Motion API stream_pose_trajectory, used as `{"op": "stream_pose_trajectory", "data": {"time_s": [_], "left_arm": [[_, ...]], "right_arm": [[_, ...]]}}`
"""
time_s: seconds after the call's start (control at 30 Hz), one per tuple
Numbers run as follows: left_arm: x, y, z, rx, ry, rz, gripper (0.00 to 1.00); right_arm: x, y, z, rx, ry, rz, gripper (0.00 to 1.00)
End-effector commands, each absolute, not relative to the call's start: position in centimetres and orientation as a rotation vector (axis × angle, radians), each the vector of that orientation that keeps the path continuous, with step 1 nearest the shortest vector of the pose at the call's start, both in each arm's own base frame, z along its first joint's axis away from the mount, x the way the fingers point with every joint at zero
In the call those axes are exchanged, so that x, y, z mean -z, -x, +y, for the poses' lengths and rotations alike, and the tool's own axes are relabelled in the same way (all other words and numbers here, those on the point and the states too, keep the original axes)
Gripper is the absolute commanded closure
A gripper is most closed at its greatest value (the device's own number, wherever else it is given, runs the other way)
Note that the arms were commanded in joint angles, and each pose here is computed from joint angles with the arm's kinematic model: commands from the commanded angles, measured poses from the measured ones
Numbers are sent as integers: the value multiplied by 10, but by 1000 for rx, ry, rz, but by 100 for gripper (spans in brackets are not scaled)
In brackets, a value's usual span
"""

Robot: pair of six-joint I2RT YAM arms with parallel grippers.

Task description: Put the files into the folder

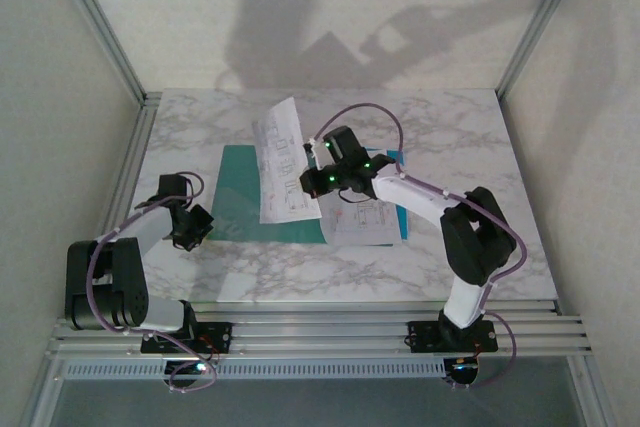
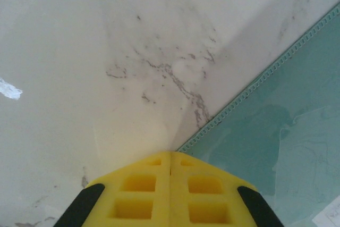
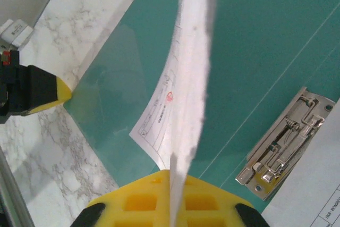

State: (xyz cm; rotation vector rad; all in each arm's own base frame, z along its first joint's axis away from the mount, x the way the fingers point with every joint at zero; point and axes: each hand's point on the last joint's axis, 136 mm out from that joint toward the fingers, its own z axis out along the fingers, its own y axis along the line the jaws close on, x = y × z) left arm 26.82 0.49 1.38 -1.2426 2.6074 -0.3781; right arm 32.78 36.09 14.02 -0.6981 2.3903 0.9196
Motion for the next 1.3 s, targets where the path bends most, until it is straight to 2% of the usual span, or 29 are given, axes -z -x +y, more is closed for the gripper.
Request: {"op": "stream_pose_trajectory", "data": {"time_s": [0.0,0.57,1.27], "left_arm": [[-6,-253,-1,397,1244,2660,100],[-4,-246,-1,384,1246,2675,100],[-4,-241,-3,393,1262,2675,100]], "right_arm": [[-135,-325,368,-1120,682,2389,100],[-95,-332,391,-1317,651,2465,100],[-65,-339,418,-1350,489,2516,100]]}}
